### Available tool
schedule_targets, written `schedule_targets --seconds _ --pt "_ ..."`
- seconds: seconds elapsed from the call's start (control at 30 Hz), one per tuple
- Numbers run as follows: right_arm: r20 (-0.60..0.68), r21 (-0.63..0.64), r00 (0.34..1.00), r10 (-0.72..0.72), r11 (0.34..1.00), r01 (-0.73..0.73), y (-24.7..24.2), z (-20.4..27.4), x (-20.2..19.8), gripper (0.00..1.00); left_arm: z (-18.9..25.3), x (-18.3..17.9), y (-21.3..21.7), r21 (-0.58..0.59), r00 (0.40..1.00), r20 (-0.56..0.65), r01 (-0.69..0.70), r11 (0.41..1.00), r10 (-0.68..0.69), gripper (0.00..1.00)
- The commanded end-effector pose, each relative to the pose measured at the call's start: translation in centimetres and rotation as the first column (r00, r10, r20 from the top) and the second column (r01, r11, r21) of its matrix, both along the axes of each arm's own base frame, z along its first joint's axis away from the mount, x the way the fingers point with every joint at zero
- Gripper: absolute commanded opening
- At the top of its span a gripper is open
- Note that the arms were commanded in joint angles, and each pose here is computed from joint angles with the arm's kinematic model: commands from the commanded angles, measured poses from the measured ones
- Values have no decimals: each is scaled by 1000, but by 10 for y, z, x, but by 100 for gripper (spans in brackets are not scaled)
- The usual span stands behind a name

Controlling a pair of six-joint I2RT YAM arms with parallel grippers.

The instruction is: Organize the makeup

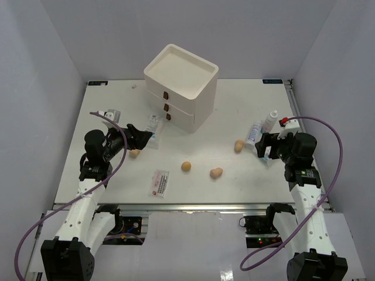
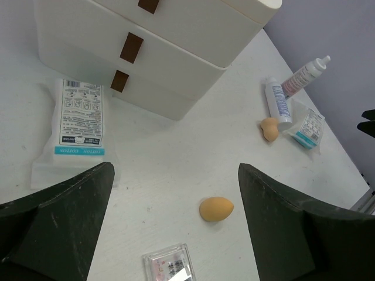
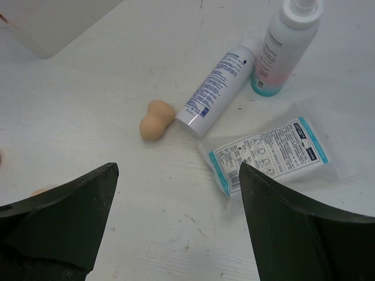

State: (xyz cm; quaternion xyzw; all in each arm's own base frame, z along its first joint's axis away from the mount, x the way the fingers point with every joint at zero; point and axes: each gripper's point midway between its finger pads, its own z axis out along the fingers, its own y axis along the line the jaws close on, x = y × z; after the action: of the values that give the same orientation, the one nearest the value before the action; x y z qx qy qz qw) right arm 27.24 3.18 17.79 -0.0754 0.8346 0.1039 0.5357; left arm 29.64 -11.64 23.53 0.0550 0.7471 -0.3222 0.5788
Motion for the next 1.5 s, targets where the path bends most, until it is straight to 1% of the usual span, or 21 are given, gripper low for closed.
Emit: schedule_targets --seconds 0.0,0.07,0.1,0.13,0.17,0.2,0.23,0.27,0.3,0.37,0.4,0.47,0.6,0.7,0.73,0.83,0.93,0.97,1.13,1.27,1.47 --pt "107 -17 991 79 997 -78 9 26 7 90 4 5 3 22 999 31 -15 1000 14 98" --pt "133 -63 965 226 974 -219 26 20 2 90 -4 10 8 33 999 27 -47 998 47 98" --pt "146 -90 934 327 944 -317 38 17 -4 90 -9 13 11 39 998 18 -65 997 64 98" --pt "159 -117 884 439 898 -425 51 12 -12 90 -13 17 14 46 997 4 -83 995 83 98" --pt "173 -139 812 558 830 -541 67 9 -23 90 -13 21 16 56 995 1 -96 994 96 98" --pt "197 -156 717 669 743 -651 83 9 -37 90 -10 26 18 67 994 5 -105 992 105 98" --pt "212 -161 672 709 704 -692 89 12 -42 90 -12 30 17 76 995 -6 -96 992 97 98" --pt "212 -162 659 722 691 -705 91 13 -43 90 -12 34 16 84 996 -8 -87 993 88 98" --pt "204 -162 658 725 688 -708 90 12 -42 90 -9 39 15 94 997 1 -81 992 81 98" --pt "180 -166 693 698 716 -678 84 9 -35 90 -8 48 15 118 997 8 -73 990 73 98" --pt "178 -180 691 700 714 -677 83 11 -33 90 -6 53 16 126 997 18 -72 989 71 98" --pt "168 -156 651 741 672 -724 89 8 -44 90 -8 65 15 155 998 27 -60 986 57 96" --pt "208 -156 573 793 605 -781 100 14 -59 93 6 84 9 222 992 121 -3 975 -25 92" --pt "229 -181 554 801 594 -784 101 19 -63 95 14 99 1 257 983 158 52 965 -95 92" --pt "229 -181 553 801 593 -785 101 18 -64 95 9 99 -3 255 982 147 82 964 -122 91" --pt "239 -195 544 804 589 -784 102 21 -66 96 23 108 -24 227 953 167 211 951 -252 91" --pt "240 -197 546 803 591 -782 102 23 -65 96 23 124 -29 195 957 156 214 957 -246 97" --pt "239 -197 547 802 592 -781 102 23 -65 96 23 129 -31 190 956 157 215 958 -246 97" --pt "236 -204 555 798 599 -775 100 22 -64 96 8 160 -44 196 967 117 201 960 -227 90" --pt "234 -204 558 796 601 -773 100 21 -63 96 12 179 -56 211 963 125 209 955 -239 86" --pt "229 -204 563 794 605 -770 99 20 -61 96 11 193 -76 229 958 117 231 946 -262 80"
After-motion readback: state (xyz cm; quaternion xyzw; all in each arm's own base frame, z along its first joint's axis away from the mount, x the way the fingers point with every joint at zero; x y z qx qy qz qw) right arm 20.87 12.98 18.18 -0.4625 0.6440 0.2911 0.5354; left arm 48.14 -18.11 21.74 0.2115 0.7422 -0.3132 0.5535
